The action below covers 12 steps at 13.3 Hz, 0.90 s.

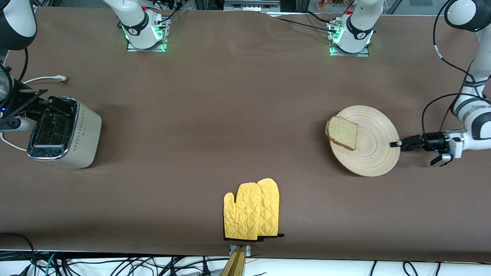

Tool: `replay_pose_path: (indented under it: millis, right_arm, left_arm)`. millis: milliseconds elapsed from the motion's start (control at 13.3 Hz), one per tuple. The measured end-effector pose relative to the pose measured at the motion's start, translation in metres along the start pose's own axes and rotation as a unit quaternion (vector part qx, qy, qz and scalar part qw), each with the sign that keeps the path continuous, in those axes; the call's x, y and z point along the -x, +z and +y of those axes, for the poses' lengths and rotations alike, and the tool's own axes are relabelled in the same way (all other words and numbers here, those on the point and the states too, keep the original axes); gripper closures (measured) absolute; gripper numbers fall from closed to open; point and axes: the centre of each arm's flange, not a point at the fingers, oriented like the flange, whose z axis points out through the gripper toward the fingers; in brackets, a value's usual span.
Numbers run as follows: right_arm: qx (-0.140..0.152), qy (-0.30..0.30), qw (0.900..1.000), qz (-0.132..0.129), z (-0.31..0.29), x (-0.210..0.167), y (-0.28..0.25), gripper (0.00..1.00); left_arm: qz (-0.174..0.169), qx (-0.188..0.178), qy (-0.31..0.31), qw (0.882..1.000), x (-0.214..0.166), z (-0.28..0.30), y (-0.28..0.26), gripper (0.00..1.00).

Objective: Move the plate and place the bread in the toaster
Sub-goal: 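Slide the plate with the left gripper while the right gripper reaches out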

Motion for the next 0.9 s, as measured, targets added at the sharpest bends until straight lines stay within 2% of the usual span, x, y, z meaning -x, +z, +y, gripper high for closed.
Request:
replay_pose_path:
  millis: [75, 225, 601, 902]
  right_arm:
    - [0.000, 0.000, 1.000, 0.000, 0.000, 0.000, 0.000, 0.00]
    - [0.000, 0.000, 1.000, 0.000, 0.000, 0.000, 0.000, 0.00]
    - [0.000, 0.000, 1.000, 0.000, 0.000, 0.000, 0.000, 0.00]
    - [-0.001, -0.001, 1.000, -0.010, 0.000, -0.005, 0.013, 0.00]
  left_arm:
    - [0.009, 0.001, -0.003, 1.000, -0.002, 0.005, 0.027, 0.91]
    - [0.002, 0.004, -0.004, 1.000, 0.000, 0.020, 0.072, 0.91]
    - [-0.001, -0.031, 0.007, 1.000, 0.003, 0.056, 0.167, 0.91]
    - [0.011, -0.034, -0.022, 0.999, 0.012, 0.071, 0.248, 0.91]
